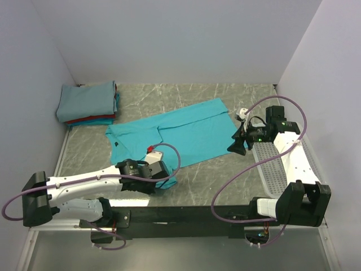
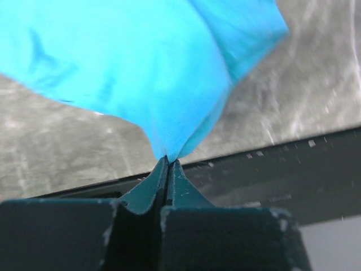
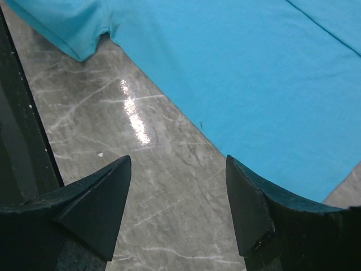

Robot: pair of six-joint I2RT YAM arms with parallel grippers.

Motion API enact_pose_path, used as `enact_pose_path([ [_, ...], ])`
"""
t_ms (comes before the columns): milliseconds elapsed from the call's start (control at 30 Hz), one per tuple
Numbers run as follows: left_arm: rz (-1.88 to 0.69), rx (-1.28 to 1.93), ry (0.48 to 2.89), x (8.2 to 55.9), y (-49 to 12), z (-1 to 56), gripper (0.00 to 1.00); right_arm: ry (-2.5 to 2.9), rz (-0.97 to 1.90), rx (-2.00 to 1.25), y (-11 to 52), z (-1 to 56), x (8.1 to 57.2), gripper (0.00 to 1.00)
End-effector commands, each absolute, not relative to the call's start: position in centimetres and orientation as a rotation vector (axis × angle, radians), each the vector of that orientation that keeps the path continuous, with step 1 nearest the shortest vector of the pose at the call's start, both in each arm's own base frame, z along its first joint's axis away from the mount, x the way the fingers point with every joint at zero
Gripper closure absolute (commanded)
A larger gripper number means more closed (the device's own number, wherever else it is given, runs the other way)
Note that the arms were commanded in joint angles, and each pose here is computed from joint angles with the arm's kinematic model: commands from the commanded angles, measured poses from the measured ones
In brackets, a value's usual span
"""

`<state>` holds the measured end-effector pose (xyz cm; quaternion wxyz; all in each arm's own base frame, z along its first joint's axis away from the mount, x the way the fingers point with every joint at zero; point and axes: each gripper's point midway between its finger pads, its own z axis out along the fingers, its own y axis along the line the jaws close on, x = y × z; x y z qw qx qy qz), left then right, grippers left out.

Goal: Fold and stack the t-shirts
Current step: Fold the tshirt

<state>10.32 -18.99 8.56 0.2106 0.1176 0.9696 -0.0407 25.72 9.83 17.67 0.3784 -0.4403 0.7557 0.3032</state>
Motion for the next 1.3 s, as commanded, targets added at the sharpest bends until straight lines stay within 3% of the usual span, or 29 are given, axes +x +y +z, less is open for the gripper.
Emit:
enact_pose_path([
  [0, -0.105, 0.152, 2.589, 12.6, -18.3, 11.4, 1.0, 1.921, 0.693, -1.134, 9.1, 18.1, 26.5, 0.26],
  [400, -0.31, -0.07, 2.253, 17.8, -18.5, 18.9, 1.0, 1.913, 0.482, -1.324, 7.5, 16.3, 27.4, 0.26],
  [833, -0.288, -0.07, 2.184, 19.2, -18.1, 20.7, 1.0, 1.844, -0.018, -1.943, 4.1, 10.0, 29.2, 0.3],
  [1267, -0.333, -0.096, 2.16, 19.2, -17.1, 21.5, 1.0, 1.983, -0.478, -2.122, 1.1, 5.5, 33.5, 0.39],
])
